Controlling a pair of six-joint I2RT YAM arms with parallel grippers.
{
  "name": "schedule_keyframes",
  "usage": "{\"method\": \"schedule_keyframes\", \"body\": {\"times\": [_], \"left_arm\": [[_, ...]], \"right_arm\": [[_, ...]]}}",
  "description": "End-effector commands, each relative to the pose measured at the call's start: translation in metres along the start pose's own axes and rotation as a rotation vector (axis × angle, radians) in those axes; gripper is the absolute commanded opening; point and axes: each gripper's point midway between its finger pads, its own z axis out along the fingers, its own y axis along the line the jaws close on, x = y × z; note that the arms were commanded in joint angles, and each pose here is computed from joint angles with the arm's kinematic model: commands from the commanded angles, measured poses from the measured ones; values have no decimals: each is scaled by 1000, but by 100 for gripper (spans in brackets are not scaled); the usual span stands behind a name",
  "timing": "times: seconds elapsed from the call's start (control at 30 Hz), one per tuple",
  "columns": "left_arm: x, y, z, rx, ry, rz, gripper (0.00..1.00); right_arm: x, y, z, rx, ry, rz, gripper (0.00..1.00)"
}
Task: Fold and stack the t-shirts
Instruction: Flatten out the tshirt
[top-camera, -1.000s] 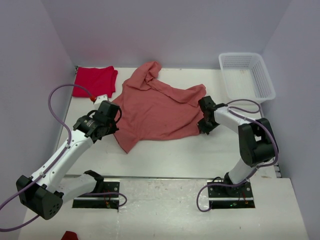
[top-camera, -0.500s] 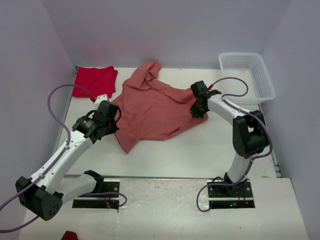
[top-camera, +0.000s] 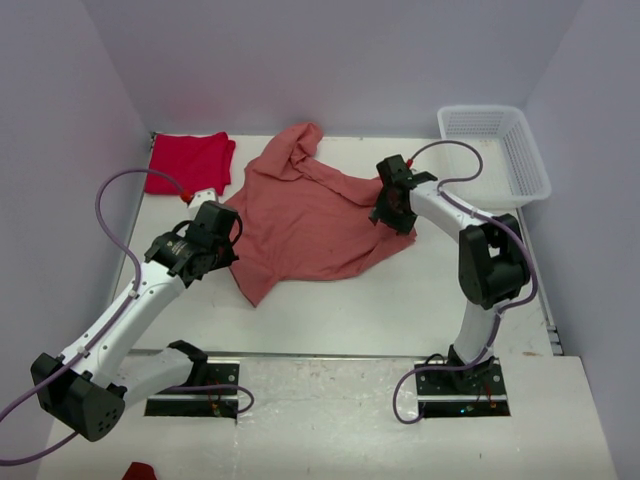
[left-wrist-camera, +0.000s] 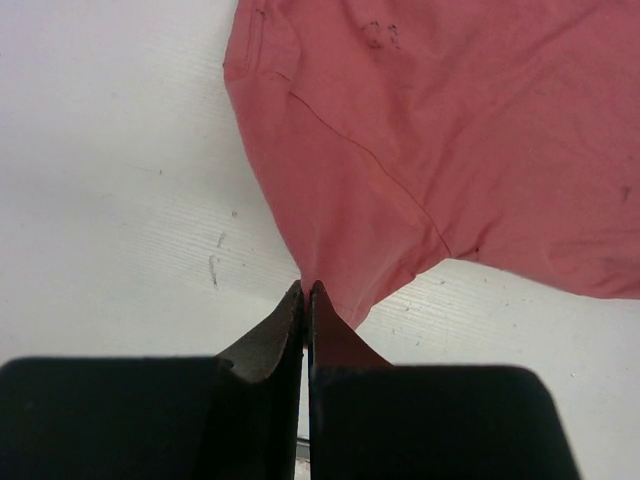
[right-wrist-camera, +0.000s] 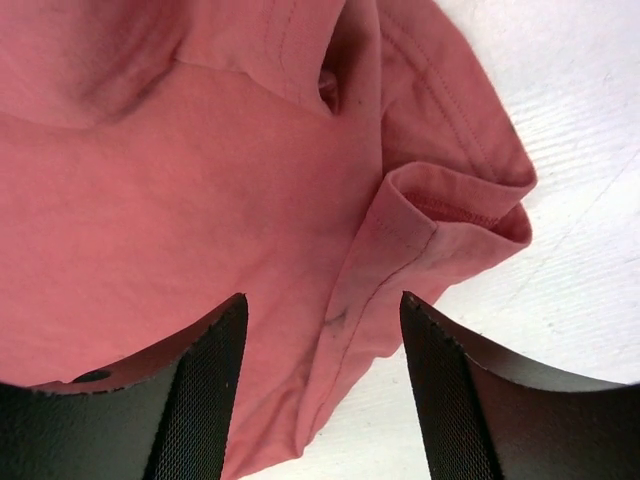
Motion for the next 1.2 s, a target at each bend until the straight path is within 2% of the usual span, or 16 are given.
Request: {"method": "schedule_keyframes", "body": {"times": [0.0, 0.4, 0.53, 0.97, 1.17], "left_arm": [[-7, -5, -1, 32, -28, -2, 0], [-8, -2, -3, 33, -36, 4, 0], [-10, -5, -4, 44, -40, 2, 0], [-12, -7, -6, 50, -37, -2, 0], [-14, -7, -7, 50, -39, -1, 0]], "right_arm": [[-25, -5, -26, 11, -73, -46, 64], [-48, -42, -16, 73, -34, -35, 58], [-40, -35, -7, 39, 16, -44, 49], [-28, -21, 6, -21, 75, -6, 47], [-23, -19, 14, -19, 95, -4, 38]]}}
